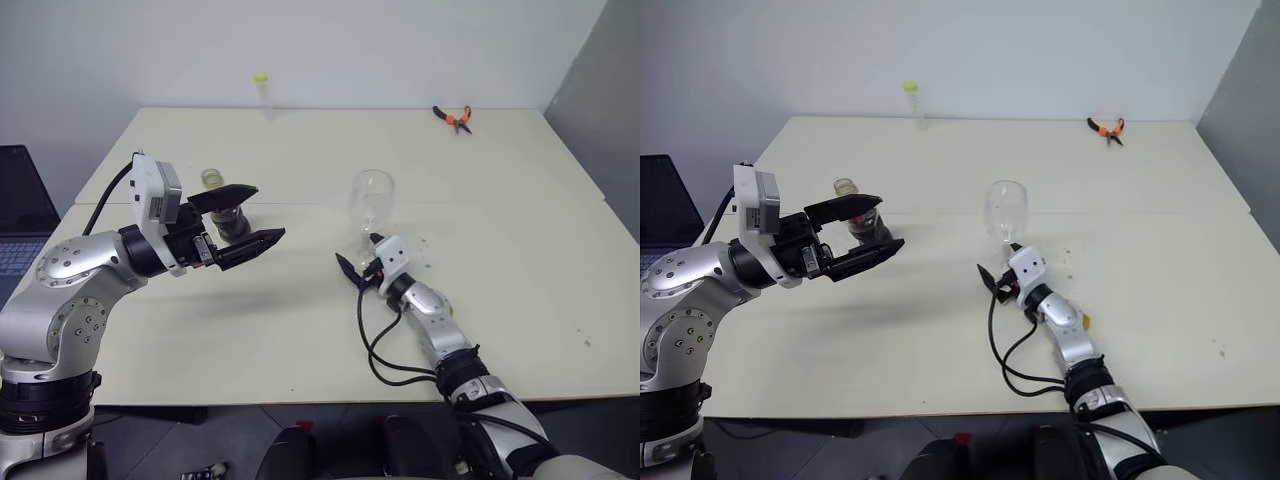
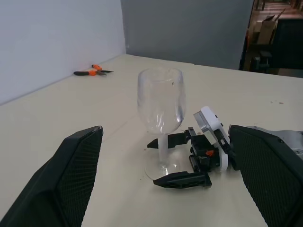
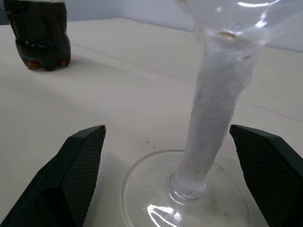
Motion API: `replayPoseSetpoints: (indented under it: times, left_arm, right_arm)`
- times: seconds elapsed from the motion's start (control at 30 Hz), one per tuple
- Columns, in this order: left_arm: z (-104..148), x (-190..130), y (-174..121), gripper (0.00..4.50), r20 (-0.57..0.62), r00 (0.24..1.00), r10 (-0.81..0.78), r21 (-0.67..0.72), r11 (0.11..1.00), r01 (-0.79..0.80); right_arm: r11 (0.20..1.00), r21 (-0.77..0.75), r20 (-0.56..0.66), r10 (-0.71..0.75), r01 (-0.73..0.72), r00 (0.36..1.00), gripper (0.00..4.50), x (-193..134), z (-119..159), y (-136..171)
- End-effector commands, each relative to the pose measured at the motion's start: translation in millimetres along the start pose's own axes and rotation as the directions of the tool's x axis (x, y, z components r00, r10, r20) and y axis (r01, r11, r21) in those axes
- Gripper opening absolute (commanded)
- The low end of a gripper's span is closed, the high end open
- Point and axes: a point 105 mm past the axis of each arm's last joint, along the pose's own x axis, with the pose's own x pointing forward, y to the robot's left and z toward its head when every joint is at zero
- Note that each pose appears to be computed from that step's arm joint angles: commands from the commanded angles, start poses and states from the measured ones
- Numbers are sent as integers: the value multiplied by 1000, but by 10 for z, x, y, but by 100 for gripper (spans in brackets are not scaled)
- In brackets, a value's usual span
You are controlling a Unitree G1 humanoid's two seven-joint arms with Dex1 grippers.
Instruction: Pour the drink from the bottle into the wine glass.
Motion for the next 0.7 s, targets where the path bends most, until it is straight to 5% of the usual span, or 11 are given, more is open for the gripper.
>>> replayPoseSetpoints:
  times: [0.03, 0.7]
  left_arm:
    - [160, -10, -17, 450, 41, 999, -12, 61, 998, 10]
    - [43, 39, 14, 450, 47, 999, 4, 52, 999, -6]
  right_arm:
    - [1000, 4, -53, -28, 28, 998, 447, -130, -144, -84]
    - [999, 54, -78, 14, -9, 997, 447, -519, 137, -151]
